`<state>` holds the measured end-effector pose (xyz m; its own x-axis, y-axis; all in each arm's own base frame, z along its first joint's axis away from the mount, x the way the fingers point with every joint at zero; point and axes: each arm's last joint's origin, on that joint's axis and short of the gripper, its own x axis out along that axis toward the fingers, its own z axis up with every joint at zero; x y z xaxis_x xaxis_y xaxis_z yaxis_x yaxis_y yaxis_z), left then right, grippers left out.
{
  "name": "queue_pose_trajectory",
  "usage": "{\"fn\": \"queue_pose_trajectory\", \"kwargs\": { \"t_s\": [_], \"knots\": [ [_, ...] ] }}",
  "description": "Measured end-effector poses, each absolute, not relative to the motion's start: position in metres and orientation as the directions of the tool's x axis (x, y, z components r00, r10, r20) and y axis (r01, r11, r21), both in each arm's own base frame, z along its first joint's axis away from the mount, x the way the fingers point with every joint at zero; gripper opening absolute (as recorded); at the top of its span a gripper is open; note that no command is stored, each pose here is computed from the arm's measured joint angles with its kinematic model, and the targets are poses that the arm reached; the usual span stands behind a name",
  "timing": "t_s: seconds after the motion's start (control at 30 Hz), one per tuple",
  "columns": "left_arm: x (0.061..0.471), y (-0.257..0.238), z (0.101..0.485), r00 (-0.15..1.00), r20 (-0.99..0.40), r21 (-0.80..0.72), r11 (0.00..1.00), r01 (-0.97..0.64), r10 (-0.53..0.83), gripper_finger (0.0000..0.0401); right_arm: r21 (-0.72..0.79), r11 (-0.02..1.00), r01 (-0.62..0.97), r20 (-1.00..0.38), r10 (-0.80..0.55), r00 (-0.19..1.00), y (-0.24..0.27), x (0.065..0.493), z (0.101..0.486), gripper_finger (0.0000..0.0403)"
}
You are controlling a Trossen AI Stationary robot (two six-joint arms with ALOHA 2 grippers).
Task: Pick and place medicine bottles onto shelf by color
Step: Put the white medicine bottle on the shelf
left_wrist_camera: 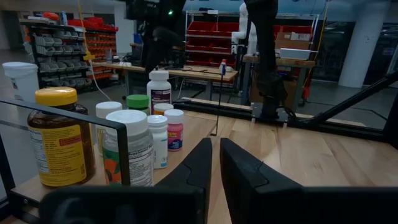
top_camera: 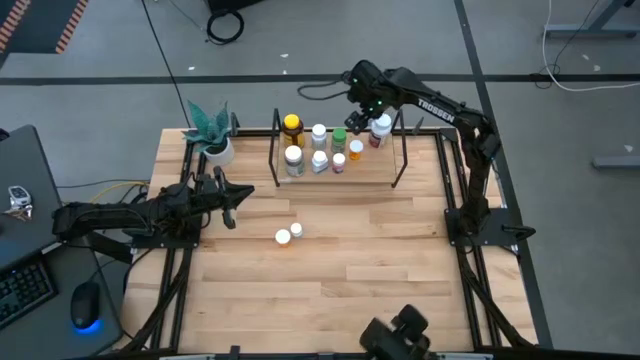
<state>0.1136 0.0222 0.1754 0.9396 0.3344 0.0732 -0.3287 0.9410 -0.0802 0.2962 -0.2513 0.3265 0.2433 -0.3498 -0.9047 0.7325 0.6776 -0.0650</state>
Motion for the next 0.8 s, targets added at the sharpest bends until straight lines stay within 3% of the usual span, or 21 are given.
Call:
{"fn": "queue_pose_trajectory", "kwargs": {
  "t_s": [0.47,0.8],
  "knots": [
    [0.114,0.022,0.175,0.940,0.073,-0.080,0.941,-0.328,0.334,0.0031,-0.031,0.881,0.473,-0.830,-0.286,0.478,-0.156,0.369,0.337,0.0267],
    [0.114,0.022,0.175,0.940,0.073,-0.080,0.941,-0.328,0.334,0.0040,-0.033,0.960,0.280,-0.753,-0.208,0.624,-0.081,0.403,0.344,0.0267]
  ]
}}
